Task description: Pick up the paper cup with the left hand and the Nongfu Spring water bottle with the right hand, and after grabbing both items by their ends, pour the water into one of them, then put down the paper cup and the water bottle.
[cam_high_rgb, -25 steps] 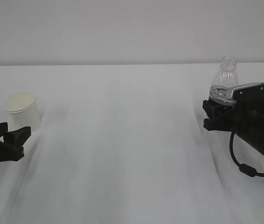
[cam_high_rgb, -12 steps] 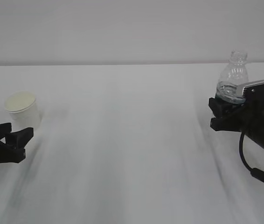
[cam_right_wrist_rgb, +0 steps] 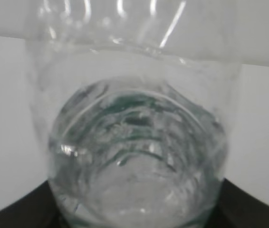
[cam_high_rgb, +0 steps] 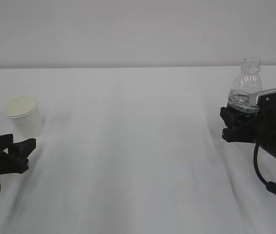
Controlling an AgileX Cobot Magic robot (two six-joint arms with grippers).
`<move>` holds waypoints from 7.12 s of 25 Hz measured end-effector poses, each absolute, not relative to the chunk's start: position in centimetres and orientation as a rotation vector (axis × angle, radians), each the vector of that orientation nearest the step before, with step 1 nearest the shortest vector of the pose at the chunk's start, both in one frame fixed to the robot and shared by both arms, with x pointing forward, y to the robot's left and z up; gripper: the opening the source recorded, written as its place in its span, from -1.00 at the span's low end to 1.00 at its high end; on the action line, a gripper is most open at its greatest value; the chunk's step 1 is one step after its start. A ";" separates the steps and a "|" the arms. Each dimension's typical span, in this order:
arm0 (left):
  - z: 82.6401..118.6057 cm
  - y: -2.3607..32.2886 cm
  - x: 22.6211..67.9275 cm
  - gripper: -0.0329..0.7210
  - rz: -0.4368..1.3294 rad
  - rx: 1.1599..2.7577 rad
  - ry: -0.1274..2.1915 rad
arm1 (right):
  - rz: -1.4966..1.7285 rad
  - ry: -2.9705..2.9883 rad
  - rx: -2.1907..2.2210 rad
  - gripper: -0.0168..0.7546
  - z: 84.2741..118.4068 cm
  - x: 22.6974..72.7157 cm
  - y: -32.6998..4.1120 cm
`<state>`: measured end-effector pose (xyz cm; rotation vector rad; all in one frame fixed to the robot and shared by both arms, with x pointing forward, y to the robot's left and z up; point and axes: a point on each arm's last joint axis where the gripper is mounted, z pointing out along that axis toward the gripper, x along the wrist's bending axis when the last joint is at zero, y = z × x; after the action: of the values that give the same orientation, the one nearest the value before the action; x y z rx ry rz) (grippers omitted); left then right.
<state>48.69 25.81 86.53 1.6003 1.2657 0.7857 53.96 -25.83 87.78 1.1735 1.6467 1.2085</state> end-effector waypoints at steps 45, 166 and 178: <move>84.5 26.1 53.4 0.92 0.863 1.520 1.339 | 1.206 1.648 1.170 0.10 87.8 54.0 -25.8; 84.0 26.3 57.2 0.65 0.939 1.426 1.351 | 1.175 1.668 1.123 0.10 87.8 54.0 -25.8; 84.0 26.5 57.2 0.65 0.949 1.414 1.367 | 1.175 1.668 1.123 0.10 87.8 54.0 -25.8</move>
<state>57.20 26.45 83.99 1.4141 1.3673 0.9487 53.96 -25.83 87.78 1.1228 1.6675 1.1753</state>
